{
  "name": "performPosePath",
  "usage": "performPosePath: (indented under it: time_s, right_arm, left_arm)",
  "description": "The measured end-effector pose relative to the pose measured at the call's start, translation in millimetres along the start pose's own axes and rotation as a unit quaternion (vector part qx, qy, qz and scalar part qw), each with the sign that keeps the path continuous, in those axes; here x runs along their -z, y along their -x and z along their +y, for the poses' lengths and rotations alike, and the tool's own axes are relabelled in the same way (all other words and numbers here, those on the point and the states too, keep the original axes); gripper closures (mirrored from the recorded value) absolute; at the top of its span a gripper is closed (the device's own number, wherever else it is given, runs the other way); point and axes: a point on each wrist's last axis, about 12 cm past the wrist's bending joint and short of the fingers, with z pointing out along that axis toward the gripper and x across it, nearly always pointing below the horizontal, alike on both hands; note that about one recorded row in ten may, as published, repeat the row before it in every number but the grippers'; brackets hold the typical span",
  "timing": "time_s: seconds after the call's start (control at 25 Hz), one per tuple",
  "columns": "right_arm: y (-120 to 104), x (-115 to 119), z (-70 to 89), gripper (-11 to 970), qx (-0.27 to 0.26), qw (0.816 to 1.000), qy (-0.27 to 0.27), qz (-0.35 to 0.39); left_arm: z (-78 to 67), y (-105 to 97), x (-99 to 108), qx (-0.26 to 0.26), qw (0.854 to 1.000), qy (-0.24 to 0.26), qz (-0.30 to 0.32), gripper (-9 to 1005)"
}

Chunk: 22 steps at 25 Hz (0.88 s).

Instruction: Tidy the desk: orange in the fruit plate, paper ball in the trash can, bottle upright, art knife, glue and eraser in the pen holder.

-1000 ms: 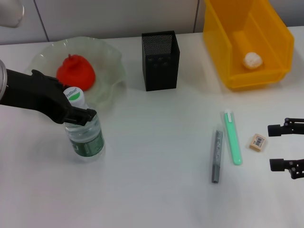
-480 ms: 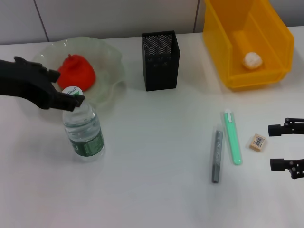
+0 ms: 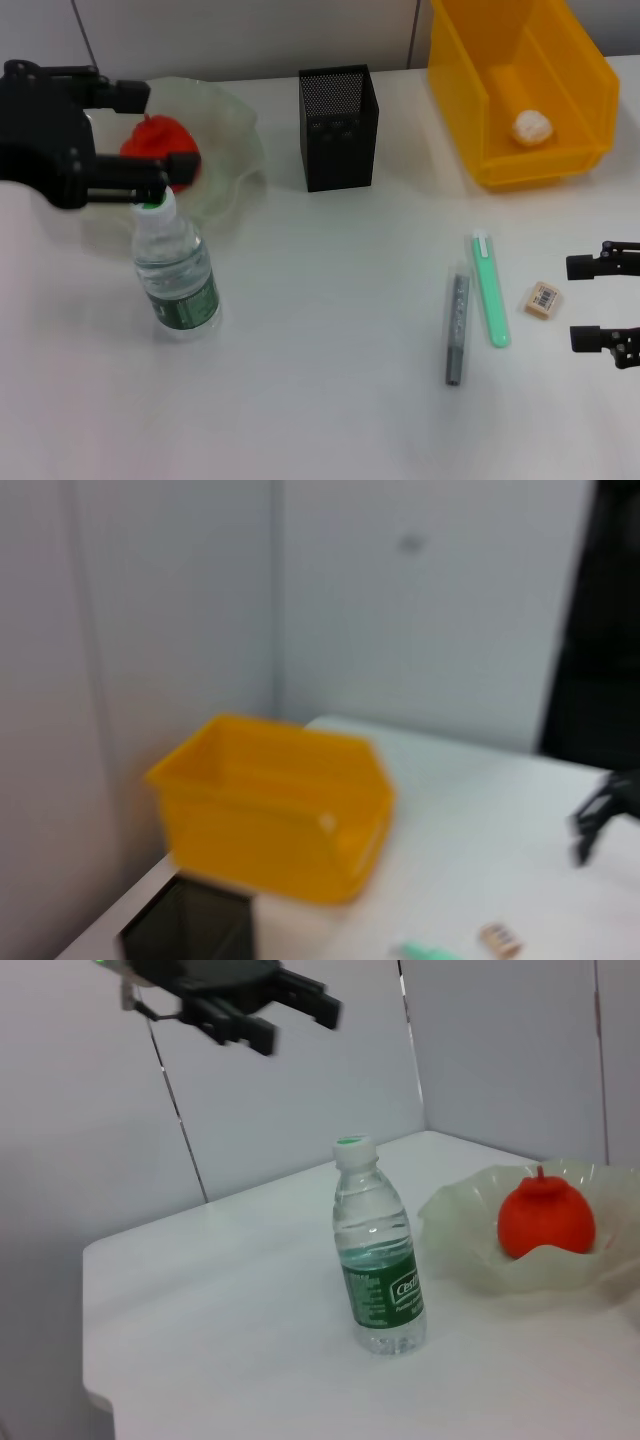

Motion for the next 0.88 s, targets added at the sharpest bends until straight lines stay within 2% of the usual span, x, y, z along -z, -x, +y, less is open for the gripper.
performPosePath:
  time_s: [0.04, 0.08, 0.12, 0.28, 0.32, 0.36, 0.4, 0.44, 0.48, 0.64, 0.68, 0.72, 0.76, 0.88]
  right_arm:
    - [0.6, 0.6, -0.3, 140, 0.0, 1.0, -0.001, -0.001]
    - [1.6, 1.7, -0.7, 140, 0.001, 1.0, -0.003, -0.004]
    - [1.6, 1.7, -0.7, 141, 0.001, 1.0, -0.003, -0.004]
    - [5.1, 1.4, -2.8, 142, 0.002, 1.0, -0.003, -0.007]
    - [6.3, 0.9, -3.5, 142, 0.002, 1.0, -0.003, -0.007]
    - [8.4, 0.3, -4.8, 142, 0.004, 1.0, -0.002, -0.007]
    - [8.4, 0.3, -4.8, 142, 0.004, 1.0, -0.002, -0.007]
    - [9.1, 0.2, -5.1, 142, 0.005, 1.0, -0.001, -0.008]
    - [10.2, 0.1, -5.5, 143, 0.006, 1.0, -0.001, -0.009]
    - [14.7, -0.1, -6.7, 143, 0.01, 1.0, 0.003, -0.015]
    - [15.4, 0.4, -6.6, 144, 0.011, 1.0, 0.005, -0.016]
    - [15.9, 0.8, -6.4, 144, 0.011, 1.0, 0.006, -0.016]
    - [16.4, 1.5, -6.2, 144, 0.01, 1.0, 0.008, -0.016]
    - [16.8, 1.5, -6.3, 145, 0.006, 1.0, 0.009, -0.015]
  left_arm:
    - [-15.7, -3.7, 14.5, -0.033, 0.997, -0.038, -0.056, 196]
    - [-15.7, -3.7, 14.5, -0.033, 0.997, -0.038, -0.056, 196]
    - [-23.7, -11.1, 20.8, -0.043, 0.994, -0.058, -0.078, 196]
    - [-23.7, -11.1, 20.8, -0.043, 0.994, -0.058, -0.078, 196]
    - [-31.4, -23.2, 26.8, -0.054, 0.991, -0.071, -0.097, 196]
    - [-31.4, -23.2, 26.8, -0.054, 0.991, -0.071, -0.097, 196]
    - [-41.3, -48.3, 28.1, -0.056, 0.988, -0.089, -0.112, 196]
    - [-41.3, -48.3, 28.1, -0.056, 0.988, -0.089, -0.112, 196]
    - [-43.4, -57.7, 23.0, -0.046, 0.988, -0.102, -0.109, 196]
    - [-43.4, -57.7, 23.0, -0.046, 0.988, -0.102, -0.109, 196]
    - [-39.9, -84.5, 6.4, -0.01, 0.986, -0.129, -0.107, 196]
    - [-39.9, -84.5, 6.4, -0.01, 0.986, -0.129, -0.107, 196]
    - [-36.5, -96.6, -0.3, 0.007, 0.984, -0.137, -0.111, 196]
    - [-34.0, -105.7, -5.1, 0.018, 0.984, -0.138, -0.114, 196]
